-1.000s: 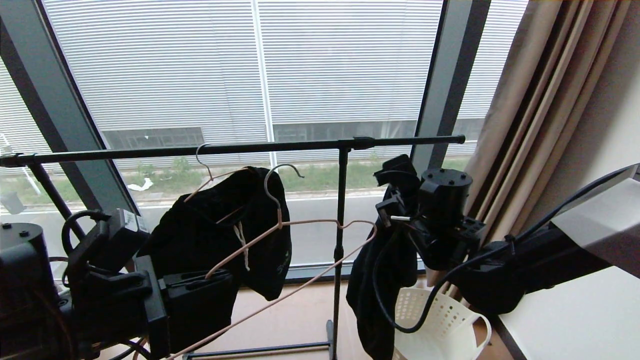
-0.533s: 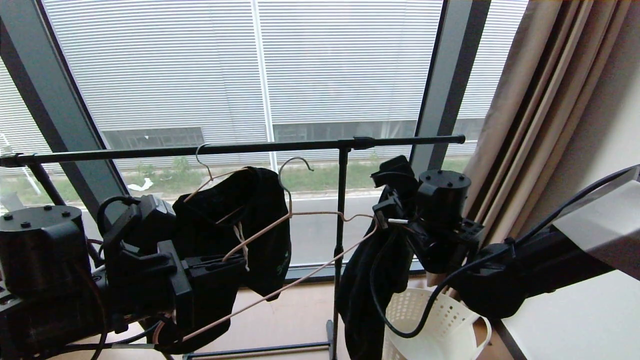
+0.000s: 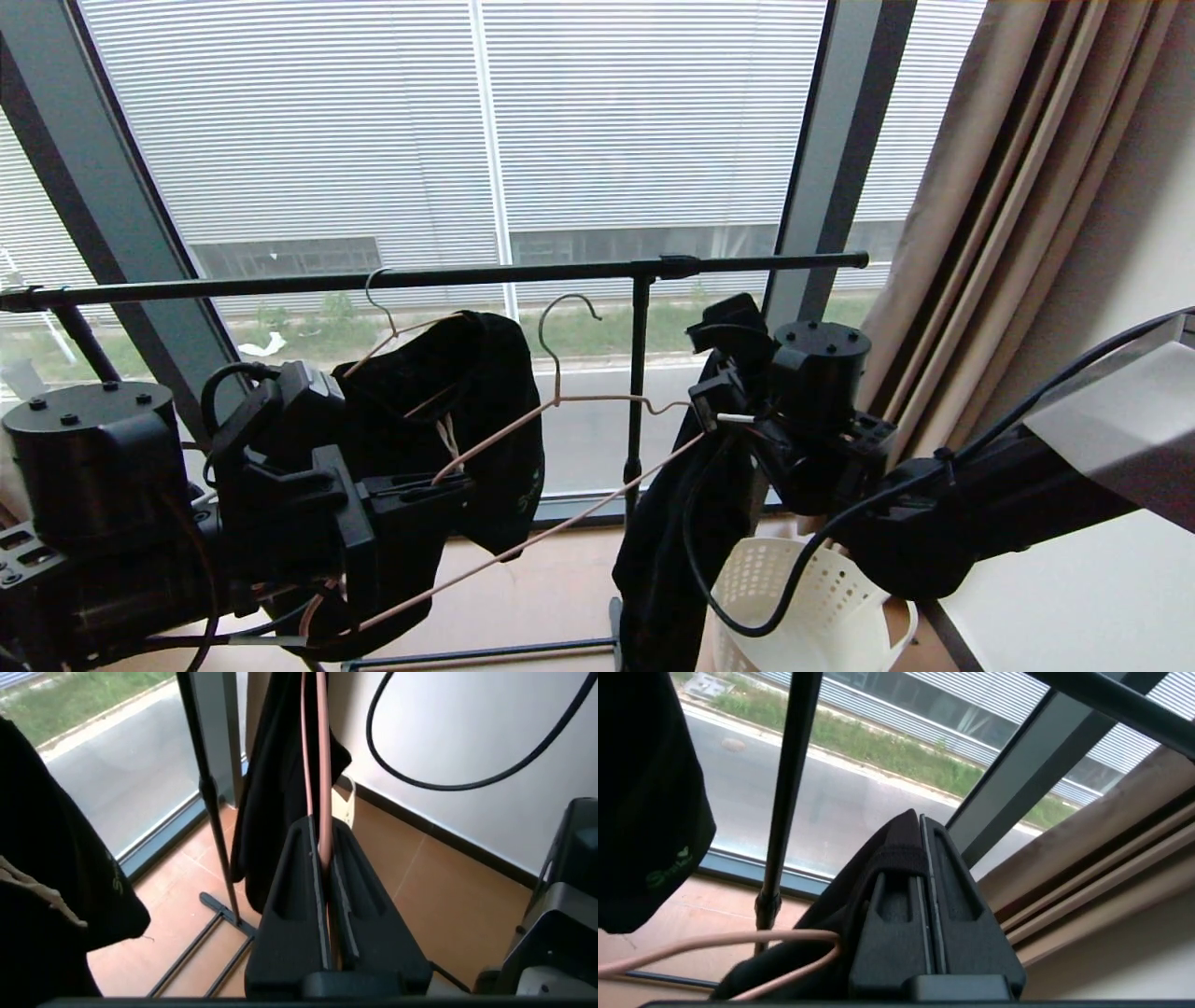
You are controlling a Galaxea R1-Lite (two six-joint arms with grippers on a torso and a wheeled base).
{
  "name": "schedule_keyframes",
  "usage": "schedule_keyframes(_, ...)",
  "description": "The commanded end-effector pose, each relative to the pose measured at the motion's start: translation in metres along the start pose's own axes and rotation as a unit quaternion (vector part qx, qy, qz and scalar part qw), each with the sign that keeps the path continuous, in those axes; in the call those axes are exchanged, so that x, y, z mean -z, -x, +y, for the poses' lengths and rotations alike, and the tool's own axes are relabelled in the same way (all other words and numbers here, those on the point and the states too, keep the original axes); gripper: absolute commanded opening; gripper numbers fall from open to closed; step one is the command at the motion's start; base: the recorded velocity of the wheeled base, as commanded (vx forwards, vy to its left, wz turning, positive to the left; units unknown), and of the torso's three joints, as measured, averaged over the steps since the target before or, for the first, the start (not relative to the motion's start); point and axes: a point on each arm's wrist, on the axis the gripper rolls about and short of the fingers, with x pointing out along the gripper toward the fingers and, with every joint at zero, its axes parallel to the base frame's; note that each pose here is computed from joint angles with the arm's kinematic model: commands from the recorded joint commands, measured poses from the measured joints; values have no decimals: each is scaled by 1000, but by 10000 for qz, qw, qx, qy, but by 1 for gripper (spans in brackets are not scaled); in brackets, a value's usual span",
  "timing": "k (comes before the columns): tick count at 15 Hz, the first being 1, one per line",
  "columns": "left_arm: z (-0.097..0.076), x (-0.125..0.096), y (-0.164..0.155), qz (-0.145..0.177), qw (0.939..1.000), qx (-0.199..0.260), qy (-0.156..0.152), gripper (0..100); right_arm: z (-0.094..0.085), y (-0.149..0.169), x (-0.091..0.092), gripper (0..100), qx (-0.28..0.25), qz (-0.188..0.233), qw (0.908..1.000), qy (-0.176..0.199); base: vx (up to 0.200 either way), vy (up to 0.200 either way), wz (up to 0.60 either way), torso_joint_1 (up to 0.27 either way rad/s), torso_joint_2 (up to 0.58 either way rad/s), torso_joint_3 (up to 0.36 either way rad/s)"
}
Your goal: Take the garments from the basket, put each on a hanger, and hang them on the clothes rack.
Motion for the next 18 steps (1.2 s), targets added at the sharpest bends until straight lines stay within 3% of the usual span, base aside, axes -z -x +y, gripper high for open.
schedule_keyframes(1,1,2,-1,-6,10000,-5,-8,0,1,1,-1,0,-5,-18,10000,-14,0,0,0,0,0,0)
schedule_keyframes(7,-8,21,9,7,10000,4,6,0,0,-9,-1,0,259,-53,9996,-109,0,0,0,0,0,0)
schedule_keyframes(14,-16,20,19,-139,9999,20,-26,0,1,-22,4,0,370,-55,9992,-144,0,0,0,0,0,0)
schedule_keyframes(18,-14,17,8,-111,9999,119,36,0,0,-18,3,0,348,-63,9993,-157,0,0,0,0,0,0)
